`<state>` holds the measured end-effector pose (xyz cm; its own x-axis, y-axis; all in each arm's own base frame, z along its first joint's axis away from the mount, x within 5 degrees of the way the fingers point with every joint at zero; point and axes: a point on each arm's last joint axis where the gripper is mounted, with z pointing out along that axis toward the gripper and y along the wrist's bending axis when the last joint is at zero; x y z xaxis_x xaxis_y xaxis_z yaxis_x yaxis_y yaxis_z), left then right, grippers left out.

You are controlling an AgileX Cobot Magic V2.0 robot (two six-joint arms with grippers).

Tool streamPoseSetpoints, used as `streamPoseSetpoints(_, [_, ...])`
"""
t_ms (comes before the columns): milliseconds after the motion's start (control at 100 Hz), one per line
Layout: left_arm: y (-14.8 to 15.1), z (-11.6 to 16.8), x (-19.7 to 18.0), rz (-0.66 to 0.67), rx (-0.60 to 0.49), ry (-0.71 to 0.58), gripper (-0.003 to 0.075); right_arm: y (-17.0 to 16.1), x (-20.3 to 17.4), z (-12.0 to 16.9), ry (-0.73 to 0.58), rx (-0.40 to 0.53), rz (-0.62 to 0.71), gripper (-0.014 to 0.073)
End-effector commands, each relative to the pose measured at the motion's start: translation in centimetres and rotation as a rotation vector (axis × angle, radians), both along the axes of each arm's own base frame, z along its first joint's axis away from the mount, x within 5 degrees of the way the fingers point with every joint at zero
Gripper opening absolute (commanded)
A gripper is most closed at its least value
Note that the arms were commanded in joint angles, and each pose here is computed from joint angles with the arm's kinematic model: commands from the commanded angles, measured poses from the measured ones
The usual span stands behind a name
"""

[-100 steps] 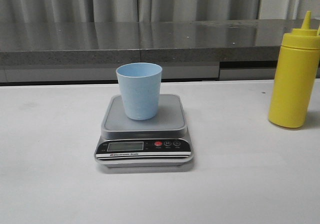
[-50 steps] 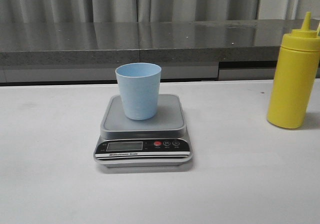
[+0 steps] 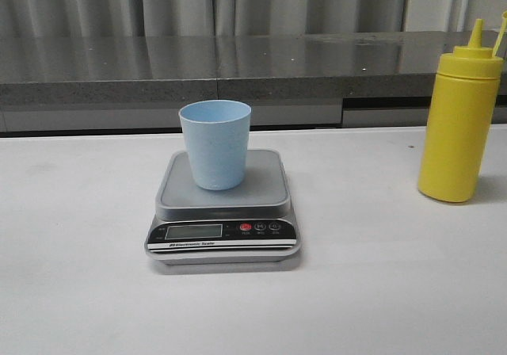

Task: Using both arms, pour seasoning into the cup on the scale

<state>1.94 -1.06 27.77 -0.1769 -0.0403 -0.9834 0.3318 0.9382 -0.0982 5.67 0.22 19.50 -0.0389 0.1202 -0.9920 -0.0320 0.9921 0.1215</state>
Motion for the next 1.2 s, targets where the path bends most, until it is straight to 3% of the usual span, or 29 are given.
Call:
streamPoseSetpoints(0, [0.16,1.55,-0.49,0.004,-0.053,-0.107,-0.0020,-0.07,-0.27,1.30,-0.109,-0.005,-0.009,-0.0068])
streamPoseSetpoints(940, [0.17,1.55,-0.48,0.005,-0.052,-0.108,-0.0020,-0.07,-0.28,1.43,-0.120,-0.006,-0.009,-0.0068])
streamPoseSetpoints(1090, [0.81,1.39,-0.20,0.068,0.077,-0.144,-0.0020,-0.07,-0.28,1.43,-0.120,-0.006,-0.009,-0.0068])
streamPoseSetpoints(1190, [1.04,1.15,0.04,0.106,0.102,-0.174,-0.0020,-0.07,-0.28,1.43,-0.120,-0.006,-0.009,-0.0068])
